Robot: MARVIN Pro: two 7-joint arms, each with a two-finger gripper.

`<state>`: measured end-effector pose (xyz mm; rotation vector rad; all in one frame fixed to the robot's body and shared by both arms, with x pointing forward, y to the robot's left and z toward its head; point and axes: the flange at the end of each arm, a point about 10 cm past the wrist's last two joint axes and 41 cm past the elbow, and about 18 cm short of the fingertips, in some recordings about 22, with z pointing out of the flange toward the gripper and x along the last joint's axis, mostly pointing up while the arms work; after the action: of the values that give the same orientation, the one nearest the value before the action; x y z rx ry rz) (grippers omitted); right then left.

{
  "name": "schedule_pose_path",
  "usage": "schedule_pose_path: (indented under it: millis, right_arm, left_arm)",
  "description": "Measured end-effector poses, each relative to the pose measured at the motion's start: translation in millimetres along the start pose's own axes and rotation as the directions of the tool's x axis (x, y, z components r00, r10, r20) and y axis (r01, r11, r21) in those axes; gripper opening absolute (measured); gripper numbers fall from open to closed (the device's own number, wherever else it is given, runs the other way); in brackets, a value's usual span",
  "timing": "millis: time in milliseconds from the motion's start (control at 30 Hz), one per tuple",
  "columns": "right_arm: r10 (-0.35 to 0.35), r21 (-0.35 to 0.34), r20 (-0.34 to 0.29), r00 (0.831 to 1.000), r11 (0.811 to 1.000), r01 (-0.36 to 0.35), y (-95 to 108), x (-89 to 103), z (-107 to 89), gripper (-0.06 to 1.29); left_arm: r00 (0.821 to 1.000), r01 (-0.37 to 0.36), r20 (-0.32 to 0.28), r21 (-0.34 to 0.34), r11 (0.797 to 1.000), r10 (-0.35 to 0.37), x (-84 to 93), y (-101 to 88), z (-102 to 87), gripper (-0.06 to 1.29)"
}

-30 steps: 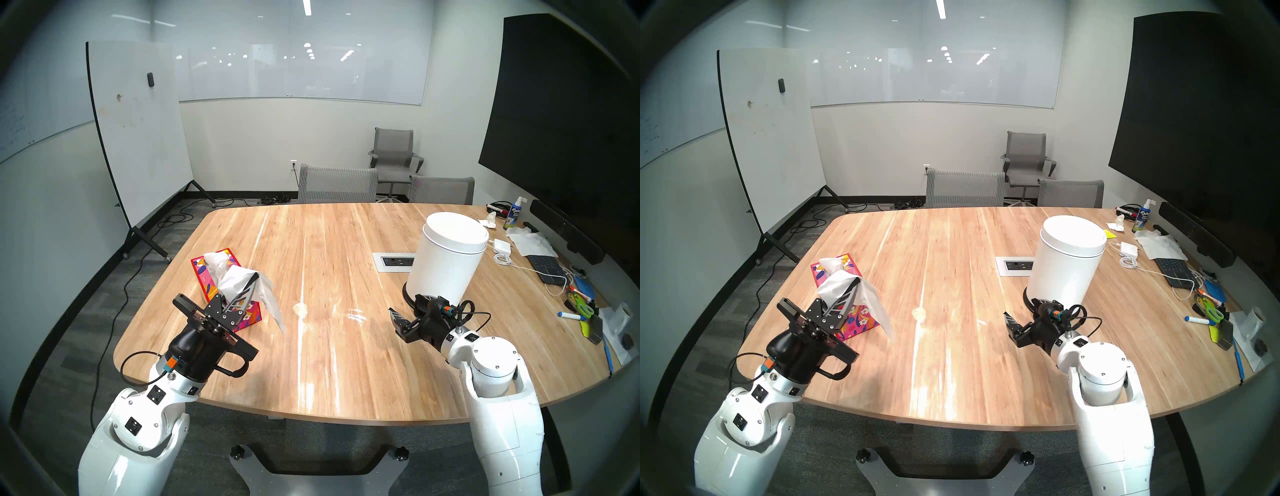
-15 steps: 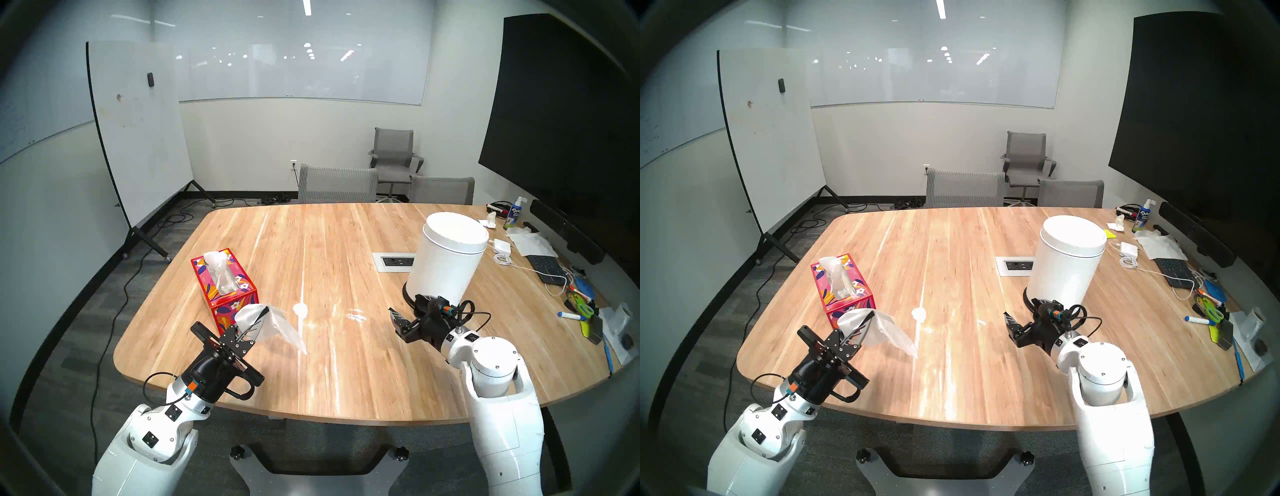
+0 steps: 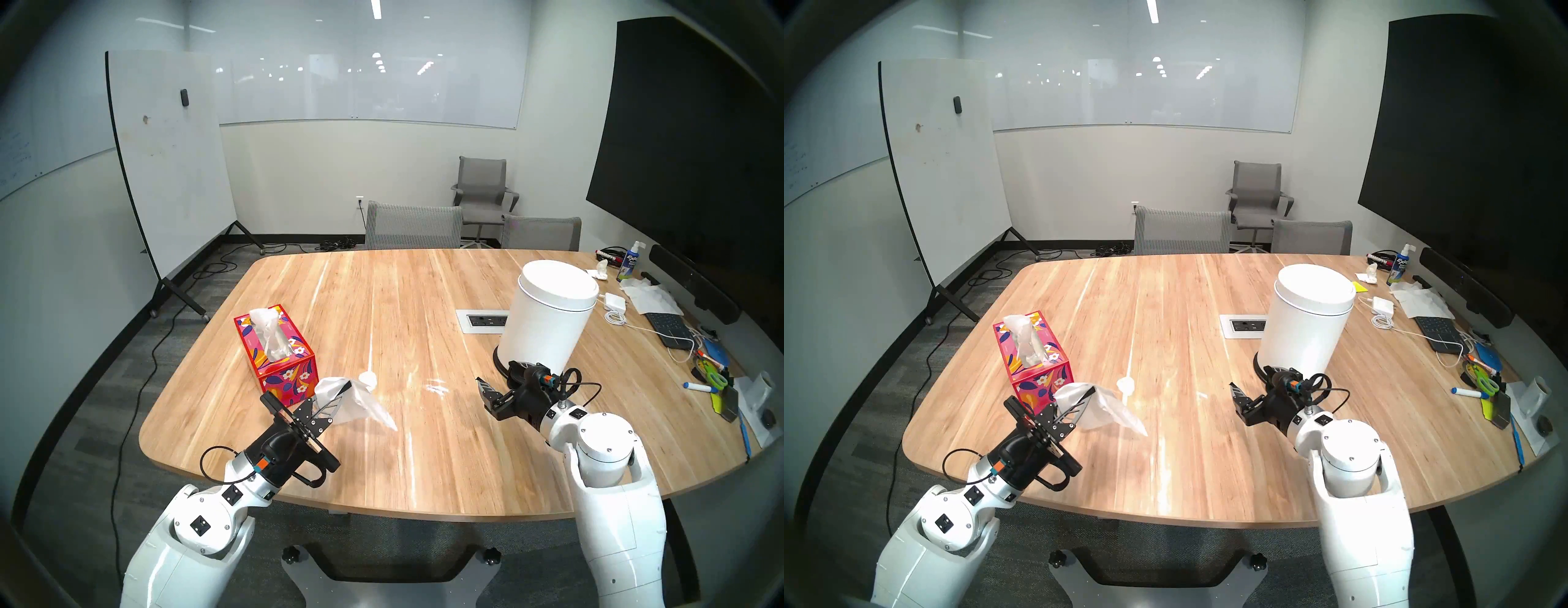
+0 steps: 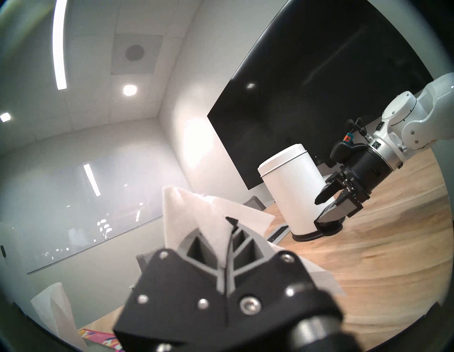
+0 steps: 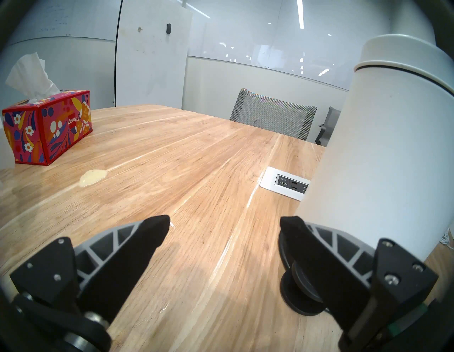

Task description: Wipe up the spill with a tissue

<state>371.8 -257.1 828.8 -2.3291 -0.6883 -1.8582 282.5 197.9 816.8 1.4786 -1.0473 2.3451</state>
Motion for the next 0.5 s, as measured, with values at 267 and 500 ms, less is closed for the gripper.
schedule_pose_path:
  millis: [267, 500]
  right_arm:
    - [0.0, 0.0, 0.0, 1.0, 1.0, 0.0, 0, 0.0, 0.0, 1.23]
    - [0.0, 0.0, 0.0, 1.0, 1.0, 0.0, 0, 0.0, 0.0, 1.23]
  left_arm:
    - [0.999, 0.026, 0.04, 0.001, 1.0, -0.026, -7.2, 3.4, 6.1, -0.02]
    - [0.996, 0.053, 0.076, 0.012, 0.999, -0.054, -11.7, 3.7, 17.5, -0.02]
